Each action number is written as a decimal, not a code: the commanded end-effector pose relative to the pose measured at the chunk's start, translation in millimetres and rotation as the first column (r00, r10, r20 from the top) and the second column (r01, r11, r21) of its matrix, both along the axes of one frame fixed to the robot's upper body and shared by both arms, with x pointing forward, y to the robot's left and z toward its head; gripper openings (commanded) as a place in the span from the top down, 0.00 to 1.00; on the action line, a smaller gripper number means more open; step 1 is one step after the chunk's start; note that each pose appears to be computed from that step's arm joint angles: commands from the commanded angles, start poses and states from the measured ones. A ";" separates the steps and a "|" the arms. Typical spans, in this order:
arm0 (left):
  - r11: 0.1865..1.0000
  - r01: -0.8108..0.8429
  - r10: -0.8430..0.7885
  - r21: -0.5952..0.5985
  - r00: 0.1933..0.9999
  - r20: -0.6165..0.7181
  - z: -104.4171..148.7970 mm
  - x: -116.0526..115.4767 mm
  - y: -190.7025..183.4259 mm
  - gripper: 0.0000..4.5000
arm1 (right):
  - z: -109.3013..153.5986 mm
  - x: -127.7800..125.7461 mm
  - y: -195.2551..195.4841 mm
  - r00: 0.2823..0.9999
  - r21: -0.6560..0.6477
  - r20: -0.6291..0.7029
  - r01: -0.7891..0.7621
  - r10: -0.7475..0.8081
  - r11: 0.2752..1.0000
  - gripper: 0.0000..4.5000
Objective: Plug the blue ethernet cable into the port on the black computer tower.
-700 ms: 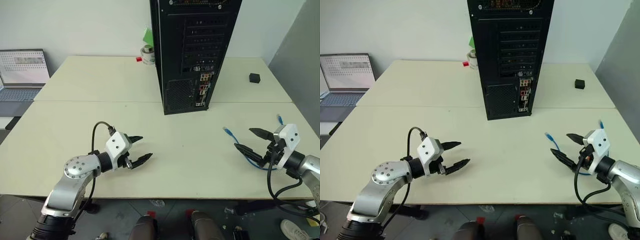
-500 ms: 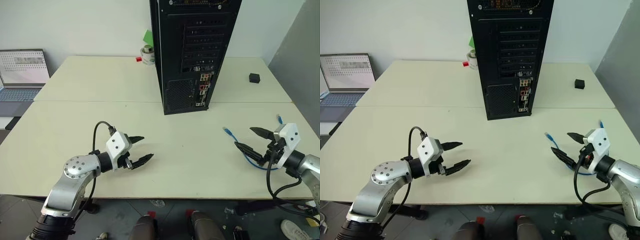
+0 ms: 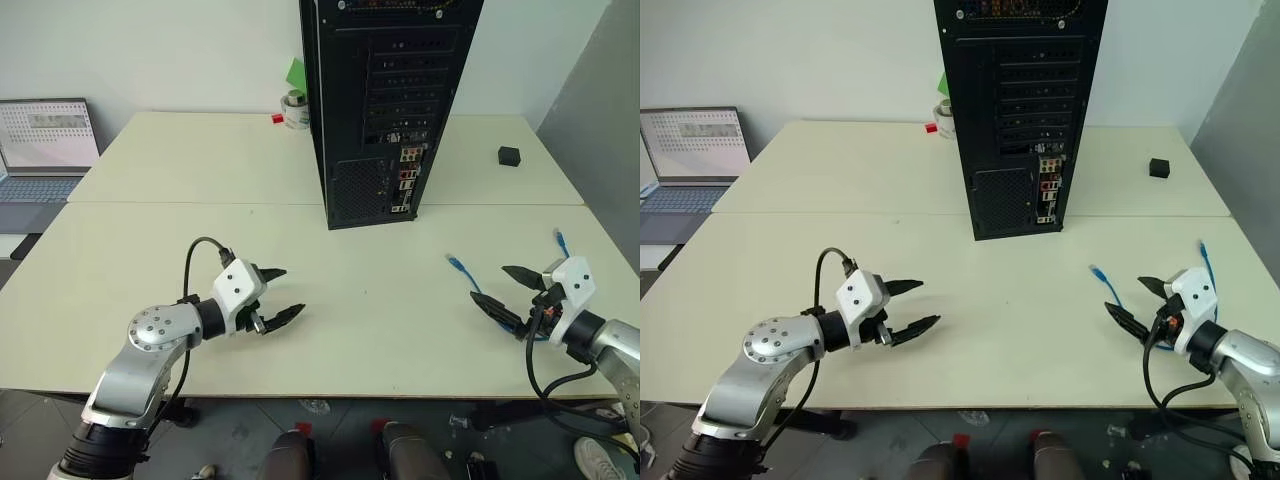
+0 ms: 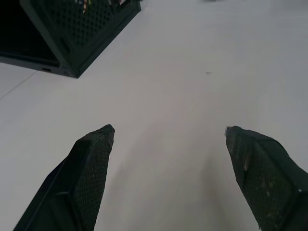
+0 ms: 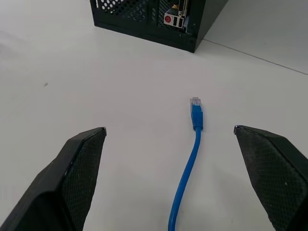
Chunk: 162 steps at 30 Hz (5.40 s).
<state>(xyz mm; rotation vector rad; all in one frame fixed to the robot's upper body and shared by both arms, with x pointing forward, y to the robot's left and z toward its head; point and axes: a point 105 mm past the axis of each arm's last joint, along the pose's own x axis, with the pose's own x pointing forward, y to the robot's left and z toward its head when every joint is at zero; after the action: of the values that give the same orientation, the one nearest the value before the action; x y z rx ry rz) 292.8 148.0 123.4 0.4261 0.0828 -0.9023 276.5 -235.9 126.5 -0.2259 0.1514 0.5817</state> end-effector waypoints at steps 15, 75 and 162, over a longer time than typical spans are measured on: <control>0.971 0.240 -0.240 -0.005 0.969 0.052 25.7 -0.2 -40.6 0.13 | 9.3 14.8 7.4 0.990 0.032 0.073 0.119 -0.121 0.992 0.00; 0.843 0.532 -0.530 0.078 0.846 -0.053 13.8 17.1 -81.9 0.12 | 13.3 2.8 151.0 0.771 -0.200 -0.001 -0.624 0.636 0.756 1.00; 0.819 0.210 -0.573 0.534 0.348 0.742 25.1 3.4 -67.0 0.96 | 31.5 10.1 166.8 0.757 0.488 -0.195 -0.477 0.624 0.731 1.00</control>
<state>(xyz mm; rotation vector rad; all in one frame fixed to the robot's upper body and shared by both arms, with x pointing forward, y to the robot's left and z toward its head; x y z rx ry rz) 298.0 82.9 141.2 1.2807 -0.8824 -1.0550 287.3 -73.5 143.2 0.2749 0.3627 1.2165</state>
